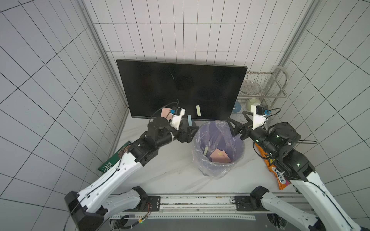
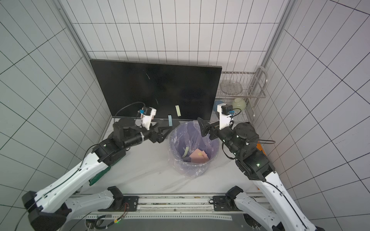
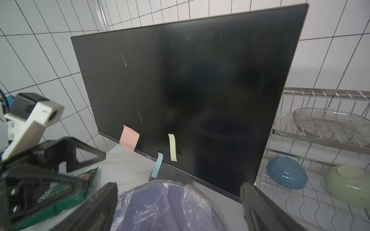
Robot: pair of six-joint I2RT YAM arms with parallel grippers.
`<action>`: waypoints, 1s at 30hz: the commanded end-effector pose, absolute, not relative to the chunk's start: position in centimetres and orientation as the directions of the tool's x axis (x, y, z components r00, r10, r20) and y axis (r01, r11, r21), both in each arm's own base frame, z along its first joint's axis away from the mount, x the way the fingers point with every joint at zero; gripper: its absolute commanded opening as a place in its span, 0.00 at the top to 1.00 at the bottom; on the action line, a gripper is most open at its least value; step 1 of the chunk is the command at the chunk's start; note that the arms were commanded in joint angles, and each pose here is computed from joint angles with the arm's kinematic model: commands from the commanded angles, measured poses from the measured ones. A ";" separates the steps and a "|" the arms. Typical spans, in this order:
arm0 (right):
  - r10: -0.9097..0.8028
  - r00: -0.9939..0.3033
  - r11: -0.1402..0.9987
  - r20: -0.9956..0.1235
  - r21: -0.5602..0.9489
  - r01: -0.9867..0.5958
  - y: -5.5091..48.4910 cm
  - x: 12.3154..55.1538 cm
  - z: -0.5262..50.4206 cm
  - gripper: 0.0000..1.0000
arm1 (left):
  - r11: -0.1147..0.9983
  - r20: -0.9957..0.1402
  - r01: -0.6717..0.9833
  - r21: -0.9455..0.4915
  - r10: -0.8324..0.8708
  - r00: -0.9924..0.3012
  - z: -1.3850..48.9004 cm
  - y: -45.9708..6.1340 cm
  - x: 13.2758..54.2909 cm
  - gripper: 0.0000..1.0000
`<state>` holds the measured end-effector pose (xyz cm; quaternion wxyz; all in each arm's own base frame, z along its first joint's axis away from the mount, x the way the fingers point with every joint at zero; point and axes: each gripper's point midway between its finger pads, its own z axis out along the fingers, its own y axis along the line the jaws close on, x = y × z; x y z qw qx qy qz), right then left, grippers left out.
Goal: Remove the sticky note from the monitor
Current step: Place the sticky note in the trash bin, then tear off the sticky note from the monitor.
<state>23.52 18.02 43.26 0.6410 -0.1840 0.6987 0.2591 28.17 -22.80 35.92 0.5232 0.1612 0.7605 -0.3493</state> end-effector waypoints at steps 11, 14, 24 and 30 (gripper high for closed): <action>0.103 -0.156 0.737 -0.982 0.181 -0.652 20.6 24.0 42.4 0.01 | 0.476 -0.605 0.378 -0.794 -0.570 -0.555 29.8 -16.4 35.1 0.08; 0.103 -0.158 0.738 -0.982 0.182 -0.650 20.6 24.0 42.3 0.01 | 0.456 -0.575 0.353 -0.817 -0.594 -0.562 28.8 -16.4 36.2 0.08; 0.097 -0.160 0.745 -0.982 0.178 -0.643 20.5 24.1 41.9 0.01 | 0.441 -0.540 0.315 -0.841 -0.645 -0.540 27.4 -15.1 38.2 0.08; 0.097 -0.153 0.750 -0.983 0.173 -0.638 20.2 24.1 42.1 0.01 | 0.443 -0.530 0.296 -0.846 -0.644 -0.552 26.6 -15.0 39.0 0.09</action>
